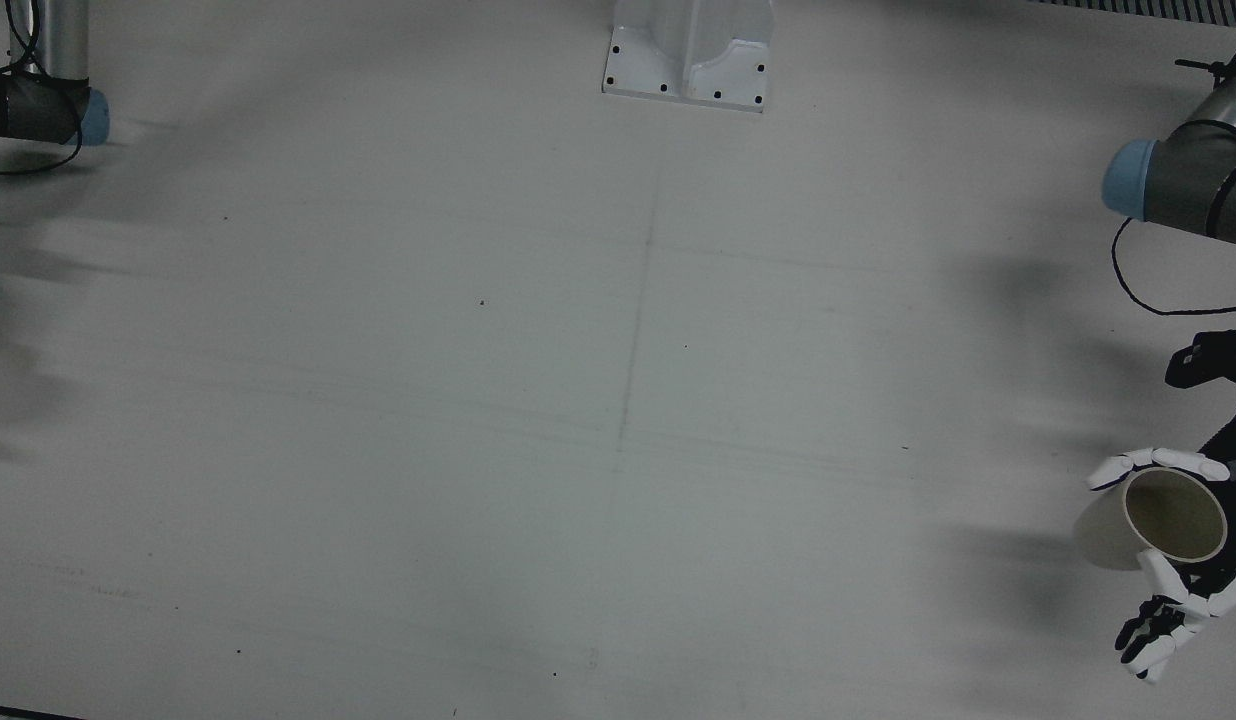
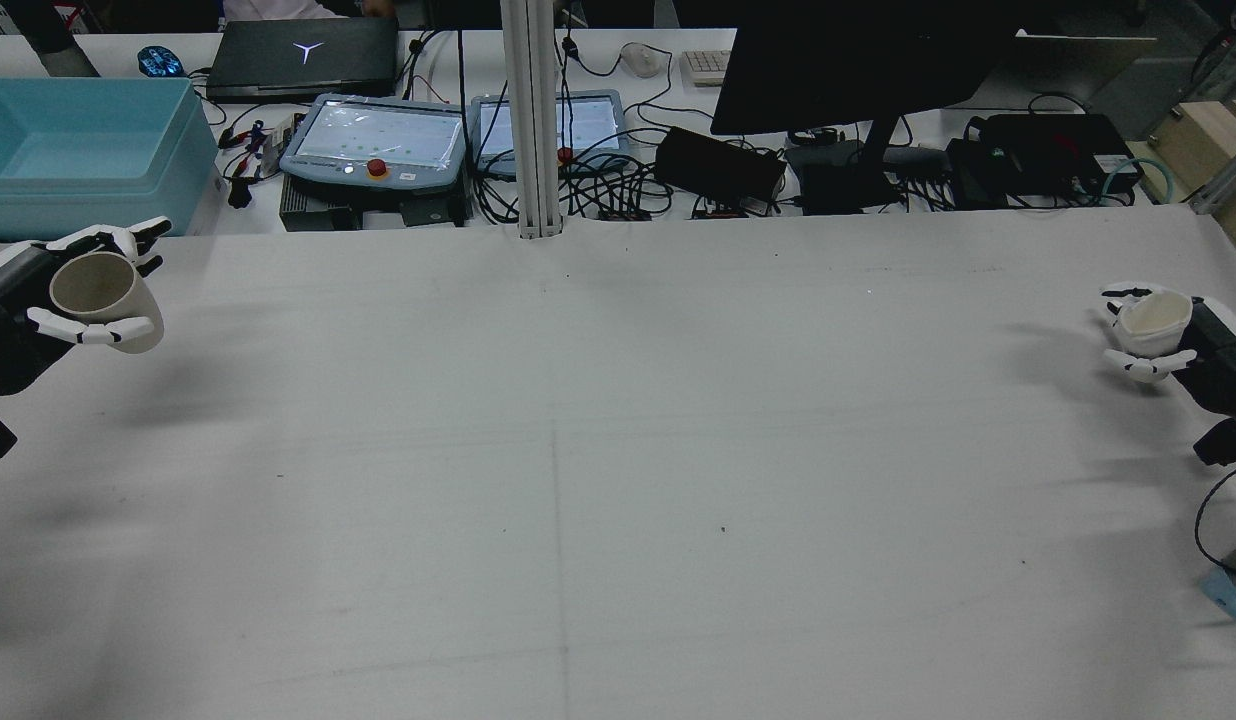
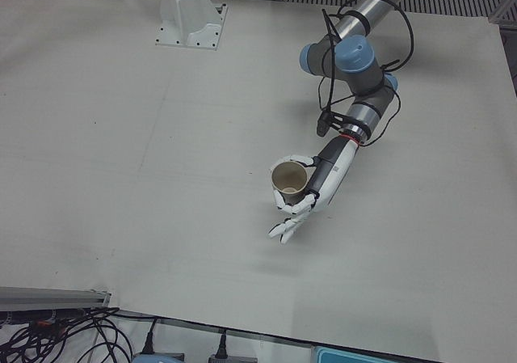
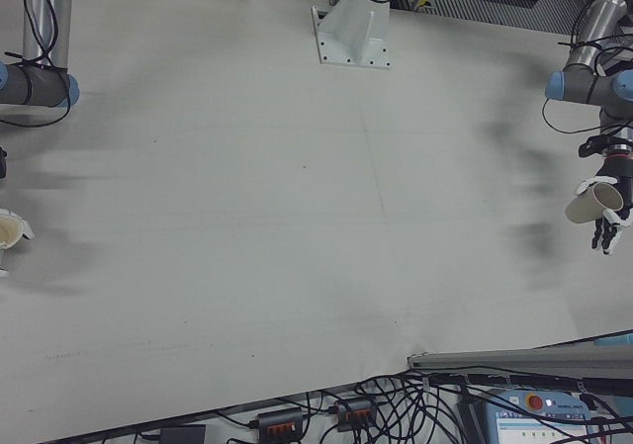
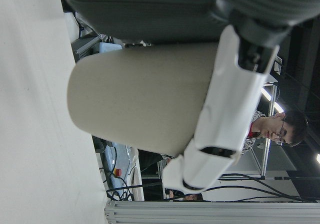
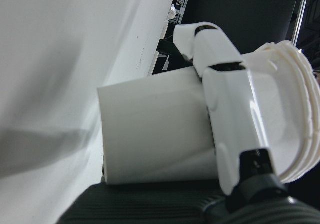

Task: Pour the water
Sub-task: 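Lift the white cup with the right hand and carry it toward the beige cup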

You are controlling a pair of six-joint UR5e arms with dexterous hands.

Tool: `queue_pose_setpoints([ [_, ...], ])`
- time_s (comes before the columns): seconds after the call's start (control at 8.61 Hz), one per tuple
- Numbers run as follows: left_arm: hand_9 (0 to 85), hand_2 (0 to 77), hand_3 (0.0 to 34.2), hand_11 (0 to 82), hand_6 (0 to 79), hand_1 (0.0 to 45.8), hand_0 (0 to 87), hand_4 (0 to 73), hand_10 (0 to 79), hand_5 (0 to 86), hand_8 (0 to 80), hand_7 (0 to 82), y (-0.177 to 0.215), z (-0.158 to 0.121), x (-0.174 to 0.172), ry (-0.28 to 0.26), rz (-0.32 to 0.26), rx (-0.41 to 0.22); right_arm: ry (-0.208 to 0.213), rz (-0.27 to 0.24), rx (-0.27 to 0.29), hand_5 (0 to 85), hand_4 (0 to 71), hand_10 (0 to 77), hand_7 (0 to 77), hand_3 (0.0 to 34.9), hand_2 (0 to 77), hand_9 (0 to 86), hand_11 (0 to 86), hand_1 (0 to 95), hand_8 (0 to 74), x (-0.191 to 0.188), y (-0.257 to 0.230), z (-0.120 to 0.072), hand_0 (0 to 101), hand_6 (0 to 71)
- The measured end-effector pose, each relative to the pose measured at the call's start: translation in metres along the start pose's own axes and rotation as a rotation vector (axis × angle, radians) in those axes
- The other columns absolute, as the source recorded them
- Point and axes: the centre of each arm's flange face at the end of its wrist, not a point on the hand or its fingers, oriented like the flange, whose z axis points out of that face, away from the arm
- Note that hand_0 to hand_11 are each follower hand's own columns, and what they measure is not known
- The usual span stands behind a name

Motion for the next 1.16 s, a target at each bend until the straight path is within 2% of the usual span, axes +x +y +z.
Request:
queue_pose_setpoints([
  [0.12, 2.7, 30.5, 0.0, 11.4, 16.9, 27.8, 80.2, 28.4, 4.9, 56.7, 10.4, 10.4, 0.003, 0.002, 0.0, 0.001, -0.001, -0.005, -0.009, 0.001, -0.003, 24.0, 33.8, 4.4, 66.5, 12.8, 27.8, 64.4, 10.9, 27.3, 49.1, -0.005, 0.001, 0.0, 80, 50.7],
  [0.23, 2.7, 30.5, 0.0, 11.4, 16.9, 27.8, 80.2, 28.4, 4.9, 56.7, 10.4, 10.4, 0.005, 0.004, -0.001, 0.0, -0.003, -0.009, -0.019, 0.005, -0.005, 25.1, 34.9, 14.7, 67.1, 12.7, 31.6, 66.5, 24.0, 26.2, 52.9, -0.01, 0.003, 0.002, 80, 52.4],
  [0.35, 2.7, 30.5, 0.0, 11.4, 16.9, 27.8, 80.2, 28.4, 4.9, 56.7, 10.4, 10.4, 0.006, 0.005, -0.002, 0.0, -0.004, -0.012, -0.031, 0.007, -0.003, 26.2, 36.0, 19.1, 67.1, 12.9, 35.5, 66.5, 31.1, 24.5, 54.0, -0.017, 0.01, 0.007, 80, 53.5],
  [0.58, 3.8, 30.5, 0.0, 11.4, 16.9, 27.8, 80.0, 28.4, 4.9, 56.7, 10.4, 10.4, 0.015, 0.012, -0.007, -0.004, -0.009, -0.026, -0.049, 0.002, 0.013, 27.3, 37.6, 20.7, 67.6, 12.9, 37.6, 66.0, 33.8, 23.5, 54.5, -0.04, 0.044, 0.02, 80, 54.0],
  [0.7, 3.8, 30.5, 0.0, 11.4, 16.9, 27.8, 79.9, 28.4, 4.9, 56.7, 10.4, 10.4, 0.023, 0.018, -0.014, -0.013, -0.013, -0.035, -0.053, 0.0, 0.018, 27.8, 38.7, 25.1, 67.6, 12.9, 38.7, 66.0, 38.7, 22.9, 55.1, -0.05, 0.067, 0.029, 80, 54.0],
  [0.81, 3.8, 30.5, 0.0, 11.4, 16.9, 27.8, 79.9, 28.4, 4.9, 56.7, 10.4, 10.4, 0.032, 0.024, -0.023, -0.027, -0.018, -0.045, -0.053, -0.002, 0.022, 27.8, 42.0, 23.5, 67.6, 12.9, 39.3, 66.0, 38.2, 22.9, 55.1, -0.056, 0.083, 0.032, 80, 54.0],
  [1.05, 3.8, 30.5, 0.0, 11.4, 16.9, 27.8, 80.2, 28.4, 4.9, 56.7, 10.4, 10.4, 0.046, 0.031, -0.053, -0.071, -0.026, -0.055, -0.049, -0.005, 0.023, 27.8, 42.0, 21.8, 67.6, 12.9, 39.3, 66.0, 36.0, 22.9, 55.6, -0.064, 0.116, 0.037, 80, 54.0],
  [1.16, 3.8, 31.1, 0.0, 12.5, 16.9, 27.8, 80.3, 28.4, 4.9, 56.7, 10.4, 11.4, 0.05, 0.034, -0.065, -0.088, -0.027, -0.054, -0.047, -0.008, 0.018, 28.4, 42.0, 18.5, 67.6, 12.8, 39.3, 66.0, 33.8, 22.9, 55.6, -0.067, 0.138, 0.043, 80, 54.0],
])
